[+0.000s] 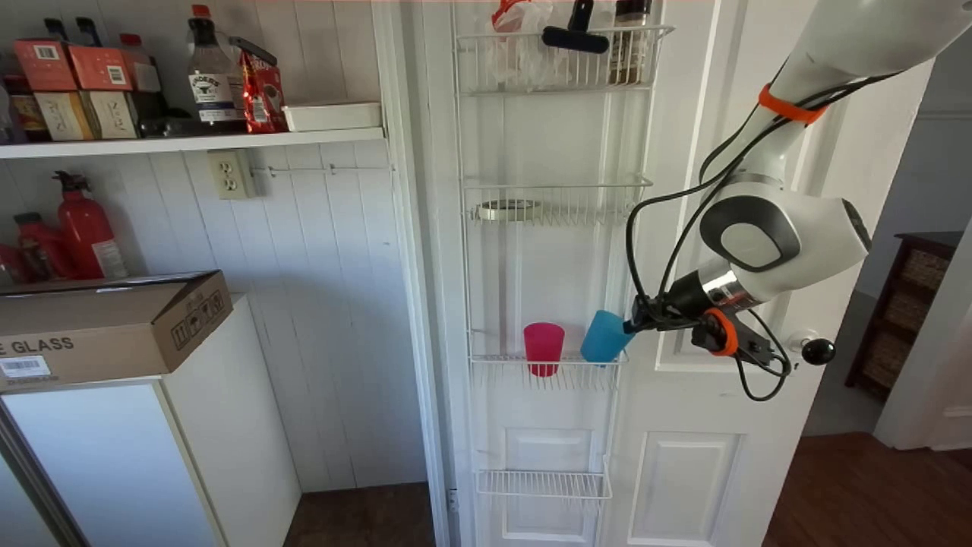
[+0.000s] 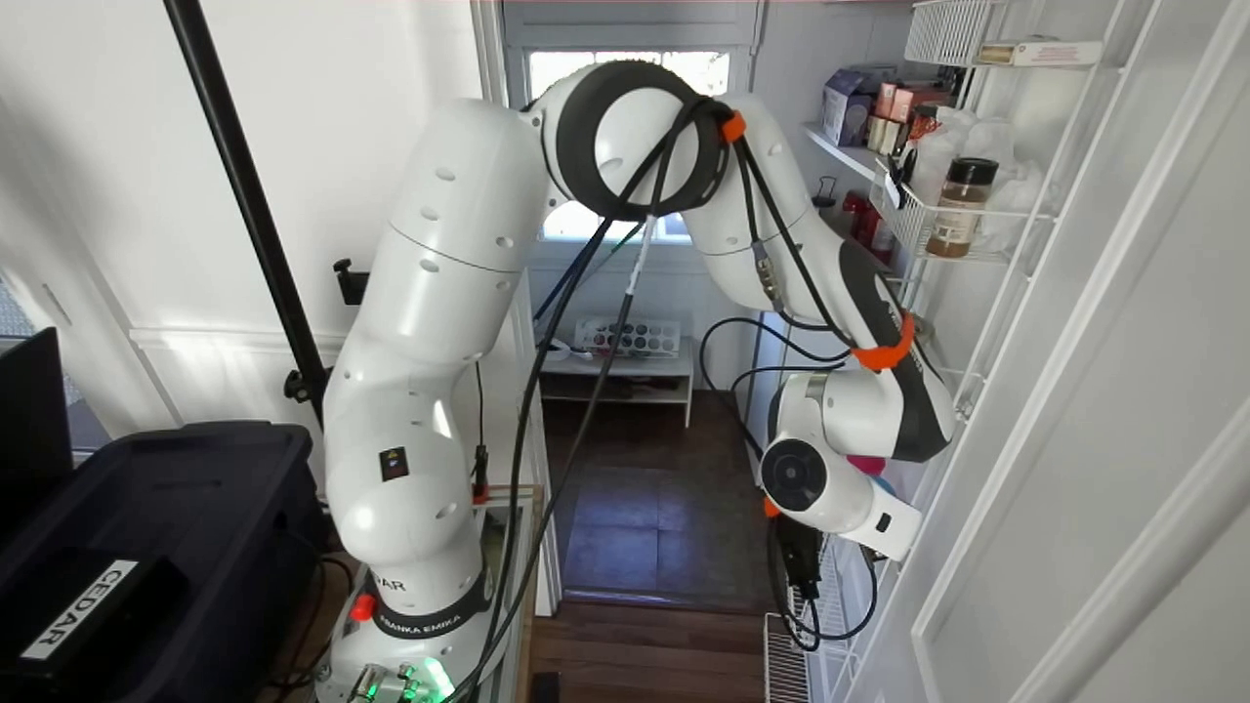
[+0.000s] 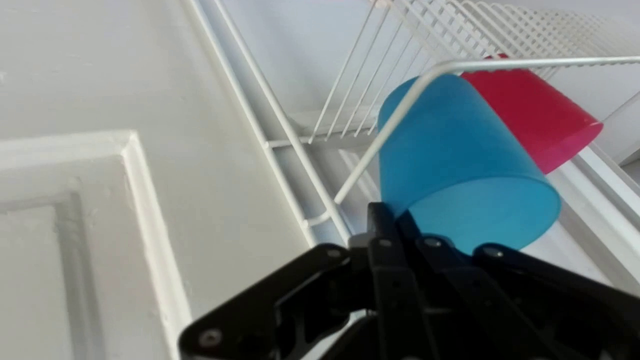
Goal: Put the blue cup in the pink cup
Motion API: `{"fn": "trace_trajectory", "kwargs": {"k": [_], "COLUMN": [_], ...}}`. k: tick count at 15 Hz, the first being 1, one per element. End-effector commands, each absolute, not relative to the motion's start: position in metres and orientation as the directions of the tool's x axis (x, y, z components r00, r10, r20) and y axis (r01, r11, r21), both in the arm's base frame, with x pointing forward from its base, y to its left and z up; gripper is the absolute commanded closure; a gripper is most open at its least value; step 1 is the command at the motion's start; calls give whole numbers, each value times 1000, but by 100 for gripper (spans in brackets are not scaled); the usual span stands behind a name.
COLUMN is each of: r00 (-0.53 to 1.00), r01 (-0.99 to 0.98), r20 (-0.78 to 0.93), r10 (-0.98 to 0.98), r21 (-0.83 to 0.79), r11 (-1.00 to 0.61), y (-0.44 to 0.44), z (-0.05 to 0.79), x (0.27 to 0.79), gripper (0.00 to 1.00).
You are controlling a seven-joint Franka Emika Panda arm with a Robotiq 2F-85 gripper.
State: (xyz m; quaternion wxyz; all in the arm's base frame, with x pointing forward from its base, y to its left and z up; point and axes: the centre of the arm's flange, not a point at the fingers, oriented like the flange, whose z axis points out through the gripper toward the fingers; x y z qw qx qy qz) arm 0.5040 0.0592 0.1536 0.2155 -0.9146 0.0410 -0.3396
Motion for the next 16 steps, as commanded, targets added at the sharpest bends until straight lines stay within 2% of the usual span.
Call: {"fn": "trace_trajectory", "kwargs": {"k": [1,16], "r00": [716,626], "r01": [119,283], "r20": [659,707], "r10": [-233,-330], "r21": [-443,-600], "r11": [-889,-748], "y": [62,84], "z": [180,169], "x": [486,491], "gripper": [99,99]}}
